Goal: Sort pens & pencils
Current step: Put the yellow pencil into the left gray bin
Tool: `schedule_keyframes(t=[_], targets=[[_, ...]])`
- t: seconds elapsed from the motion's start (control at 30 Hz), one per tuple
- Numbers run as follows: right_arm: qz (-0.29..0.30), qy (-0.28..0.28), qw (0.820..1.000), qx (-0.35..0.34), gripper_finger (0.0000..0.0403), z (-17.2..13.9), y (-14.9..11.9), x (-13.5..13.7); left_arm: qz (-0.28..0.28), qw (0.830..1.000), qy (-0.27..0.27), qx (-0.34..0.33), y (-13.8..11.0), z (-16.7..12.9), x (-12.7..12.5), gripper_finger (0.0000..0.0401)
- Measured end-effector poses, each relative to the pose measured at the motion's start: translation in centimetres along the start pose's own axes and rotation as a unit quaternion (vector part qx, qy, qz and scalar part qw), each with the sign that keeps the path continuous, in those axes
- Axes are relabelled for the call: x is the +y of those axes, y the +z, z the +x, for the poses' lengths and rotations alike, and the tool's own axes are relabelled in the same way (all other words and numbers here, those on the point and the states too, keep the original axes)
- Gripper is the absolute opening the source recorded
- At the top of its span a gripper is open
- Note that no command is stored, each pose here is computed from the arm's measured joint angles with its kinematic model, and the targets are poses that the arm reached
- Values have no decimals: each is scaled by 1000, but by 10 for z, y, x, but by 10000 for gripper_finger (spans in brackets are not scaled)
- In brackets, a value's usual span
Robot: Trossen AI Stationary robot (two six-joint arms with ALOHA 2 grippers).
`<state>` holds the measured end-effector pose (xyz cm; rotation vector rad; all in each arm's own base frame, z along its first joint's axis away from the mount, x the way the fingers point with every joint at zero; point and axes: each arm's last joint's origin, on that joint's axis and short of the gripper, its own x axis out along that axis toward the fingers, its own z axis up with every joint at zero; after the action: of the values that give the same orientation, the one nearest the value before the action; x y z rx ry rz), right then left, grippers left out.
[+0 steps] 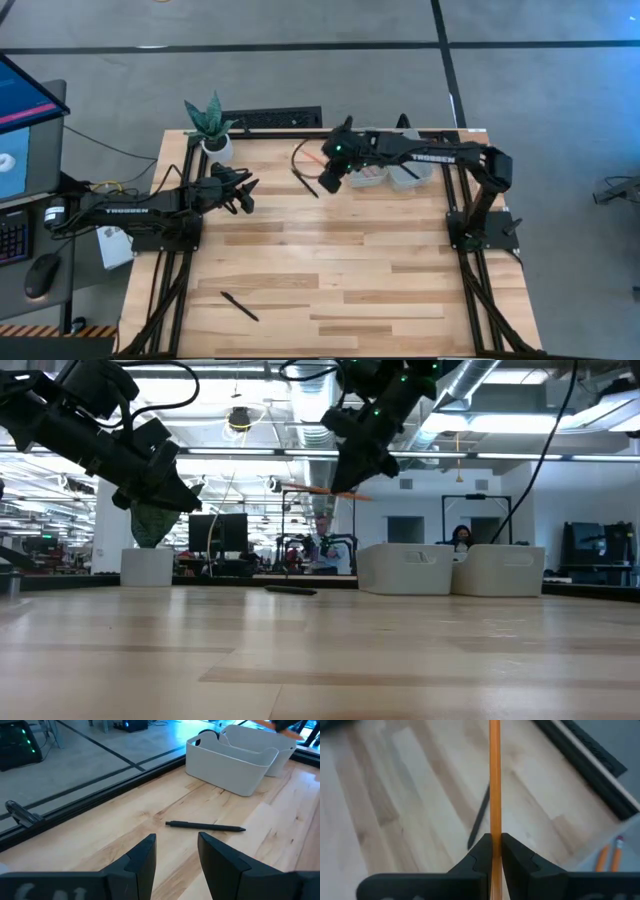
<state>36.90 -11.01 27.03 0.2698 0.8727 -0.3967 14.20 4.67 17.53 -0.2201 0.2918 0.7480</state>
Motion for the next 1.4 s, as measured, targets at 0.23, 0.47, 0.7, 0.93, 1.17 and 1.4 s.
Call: schedule_keyframes(t=[0.23, 0.47, 0.7, 0.93, 1.17, 1.4], targets=[[48, -20, 999, -14, 55, -22, 5, -26, 0, 1000, 0, 0, 0, 0, 0, 135], [71, -70, 995, 9, 55, -24, 2, -51, 0, 1000, 0, 0, 0, 0, 0, 135], [116, -99, 987, 58, 55, -13, -15, -73, 0, 1000, 0, 0, 0, 0, 0, 135], [139, -115, 979, 94, 55, -6, -31, -87, 0, 1000, 1, 0, 0, 0, 0, 135], [147, -123, 974, 117, 55, 1, -45, -95, 0, 1000, 2, -1, 0, 0, 0, 135], [151, -128, 971, 136, 55, 8, -58, -99, 0, 1000, 2, -1, 0, 0, 0, 135]])
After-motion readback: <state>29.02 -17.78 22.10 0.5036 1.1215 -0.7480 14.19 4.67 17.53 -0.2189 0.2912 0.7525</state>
